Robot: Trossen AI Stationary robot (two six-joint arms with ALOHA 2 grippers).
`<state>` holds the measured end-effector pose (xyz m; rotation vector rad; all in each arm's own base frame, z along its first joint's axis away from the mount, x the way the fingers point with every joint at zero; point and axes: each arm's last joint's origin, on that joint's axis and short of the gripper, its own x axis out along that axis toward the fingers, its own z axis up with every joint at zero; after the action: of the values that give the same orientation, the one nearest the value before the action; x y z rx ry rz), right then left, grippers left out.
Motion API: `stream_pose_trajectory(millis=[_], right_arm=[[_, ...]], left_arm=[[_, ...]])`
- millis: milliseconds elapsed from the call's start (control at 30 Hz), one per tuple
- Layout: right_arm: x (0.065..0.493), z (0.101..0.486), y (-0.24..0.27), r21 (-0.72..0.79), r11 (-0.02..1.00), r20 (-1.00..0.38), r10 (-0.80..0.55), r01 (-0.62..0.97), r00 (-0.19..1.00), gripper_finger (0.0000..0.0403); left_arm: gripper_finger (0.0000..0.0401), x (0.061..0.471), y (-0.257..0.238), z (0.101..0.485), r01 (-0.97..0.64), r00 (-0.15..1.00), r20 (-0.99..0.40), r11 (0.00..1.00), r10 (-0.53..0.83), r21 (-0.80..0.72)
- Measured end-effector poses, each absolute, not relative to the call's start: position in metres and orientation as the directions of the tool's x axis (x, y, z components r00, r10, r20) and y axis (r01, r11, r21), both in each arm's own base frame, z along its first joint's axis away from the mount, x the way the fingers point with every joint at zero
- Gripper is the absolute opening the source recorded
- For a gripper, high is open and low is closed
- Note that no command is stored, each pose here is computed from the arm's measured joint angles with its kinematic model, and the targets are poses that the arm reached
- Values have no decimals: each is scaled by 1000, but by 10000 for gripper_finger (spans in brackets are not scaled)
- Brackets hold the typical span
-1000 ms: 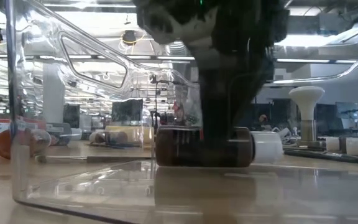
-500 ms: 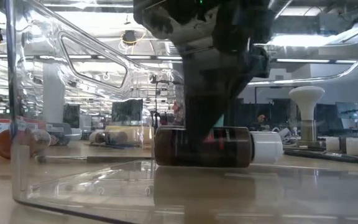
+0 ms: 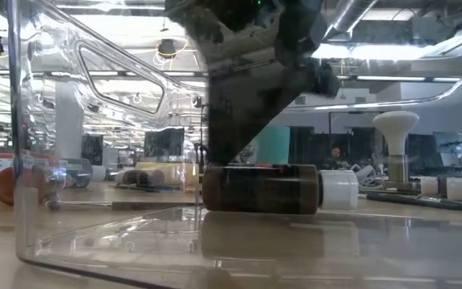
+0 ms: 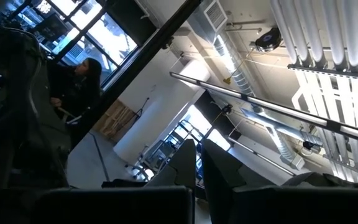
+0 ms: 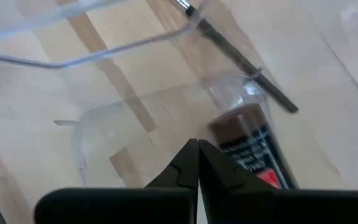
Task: Pick & Place Paint Supplies
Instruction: Put the black paint bottle into the transparent bin
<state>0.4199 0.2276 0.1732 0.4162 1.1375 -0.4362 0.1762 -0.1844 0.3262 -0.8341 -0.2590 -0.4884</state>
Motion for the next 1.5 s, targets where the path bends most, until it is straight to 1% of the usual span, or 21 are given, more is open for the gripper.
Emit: stream_pose_trajectory(millis=[100, 167, 233, 300, 367, 433, 533, 767, 867, 933, 1000, 1167, 1400, 1500], right_arm=[[410, 197, 229, 54, 837, -939, -143, 545, 314, 0], [398, 207, 228, -16, 826, -952, -184, 563, 243, 0], [391, 209, 228, -58, 812, -965, -195, 581, 176, 0], [387, 208, 227, -71, 799, -980, -169, 597, 109, 0], [387, 206, 228, -49, 791, -989, -122, 610, 79, 0], [387, 200, 229, -50, 778, -992, -113, 626, 61, 0], [388, 192, 227, -47, 762, -992, -109, 646, 57, 0], [389, 192, 214, -105, 752, -989, -149, 651, 12, 0], [393, 192, 212, -87, 753, -988, -148, 652, 39, 0], [397, 192, 214, -46, 774, -989, -126, 632, 82, 0], [399, 192, 214, -26, 785, -989, -109, 619, 96, 0], [396, 192, 209, -72, 757, -991, -130, 649, 42, 0], [396, 187, 210, -65, 761, -991, -124, 645, 46, 0], [393, 179, 210, -69, 762, -994, -105, 644, 17, 0]], left_arm=[[2, 176, -184, 326, 511, 859, 407, 570, -311, -644], [2, 176, -184, 326, 511, 859, 406, 570, -311, -644], [2, 176, -184, 326, 510, 860, 405, 572, -312, -643], [2, 176, -184, 326, 509, 860, 403, 575, -313, -641], [2, 176, -184, 326, 509, 860, 403, 583, -312, -634], [2, 176, -184, 326, 508, 860, 403, 592, -313, -625], [2, 176, -184, 326, 508, 860, 403, 593, -313, -624], [2, 175, -185, 326, 513, 857, 404, 589, -320, -624], [2, 173, -188, 326, 522, 852, 404, 581, -332, -624], [2, 171, -189, 326, 528, 849, 404, 577, -341, -623], [2, 171, -190, 326, 531, 847, 405, 575, -344, -623], [2, 169, -191, 326, 534, 846, 404, 571, -350, -624], [2, 169, -192, 326, 533, 846, 402, 572, -350, -623], [2, 169, -192, 326, 532, 846, 400, 574, -351, -622]])
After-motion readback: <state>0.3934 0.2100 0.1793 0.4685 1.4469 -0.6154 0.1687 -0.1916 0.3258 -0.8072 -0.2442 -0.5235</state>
